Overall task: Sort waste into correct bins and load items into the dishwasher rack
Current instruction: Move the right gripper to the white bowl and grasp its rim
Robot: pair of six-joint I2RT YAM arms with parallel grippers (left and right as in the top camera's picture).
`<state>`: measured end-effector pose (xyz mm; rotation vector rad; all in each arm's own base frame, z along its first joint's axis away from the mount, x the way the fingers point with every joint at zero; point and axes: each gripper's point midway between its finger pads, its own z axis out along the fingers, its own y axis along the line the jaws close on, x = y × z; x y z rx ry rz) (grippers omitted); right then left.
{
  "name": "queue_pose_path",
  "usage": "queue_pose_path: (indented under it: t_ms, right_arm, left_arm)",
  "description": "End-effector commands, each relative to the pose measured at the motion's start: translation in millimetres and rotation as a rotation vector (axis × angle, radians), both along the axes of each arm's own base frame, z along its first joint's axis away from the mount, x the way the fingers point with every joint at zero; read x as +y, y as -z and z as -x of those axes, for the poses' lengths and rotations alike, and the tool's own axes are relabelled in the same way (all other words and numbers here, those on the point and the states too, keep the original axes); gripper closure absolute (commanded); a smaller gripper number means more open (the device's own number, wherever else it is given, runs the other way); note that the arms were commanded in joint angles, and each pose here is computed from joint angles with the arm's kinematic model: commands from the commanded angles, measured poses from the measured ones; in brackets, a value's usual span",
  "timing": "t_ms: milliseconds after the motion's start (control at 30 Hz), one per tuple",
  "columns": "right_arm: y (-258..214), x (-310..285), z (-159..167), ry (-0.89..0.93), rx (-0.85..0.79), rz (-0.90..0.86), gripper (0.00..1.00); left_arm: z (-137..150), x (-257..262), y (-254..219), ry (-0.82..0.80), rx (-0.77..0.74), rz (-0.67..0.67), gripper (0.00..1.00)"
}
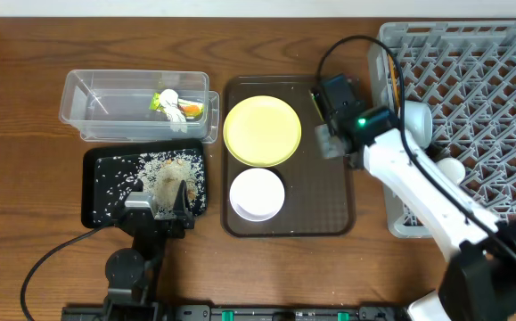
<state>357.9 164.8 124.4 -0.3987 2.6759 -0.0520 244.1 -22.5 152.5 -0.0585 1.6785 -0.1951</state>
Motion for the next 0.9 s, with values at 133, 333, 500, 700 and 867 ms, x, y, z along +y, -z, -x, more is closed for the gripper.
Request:
queue_pose_path:
  t_ms: [133,333,500,700,867]
  right_arm:
    - [35.6,91.7,77.7,-0.113,0.366,-0.306,0.49]
    - [75.7,109.2,99.2,-0.117,0.451,-0.222,0.59]
    - [102.6,88.4,97.5,0.022,0.460,-0.097,0.83]
    - [85.2,77.9,82.6,0.021,0.401,-0.107,0.89]
    - [47.9,74.6,74.6,-0.093,0.299,-0.124,0.67]
  left_arm:
    - [0.8,0.9,14.7,-0.001,0.044,-0.013,0.12]
    - [0.8,0.9,14.7,-0.001,0.044,-0.013,0.12]
    - [0.8,0.9,14.7,-0.001,0.044,-0.013,0.11]
    - [0.8,0.9,14.7,-0.001,0.044,-0.013,0.12]
    - [0.8,0.9,14.7,-0.001,0.044,-0.013,0.11]
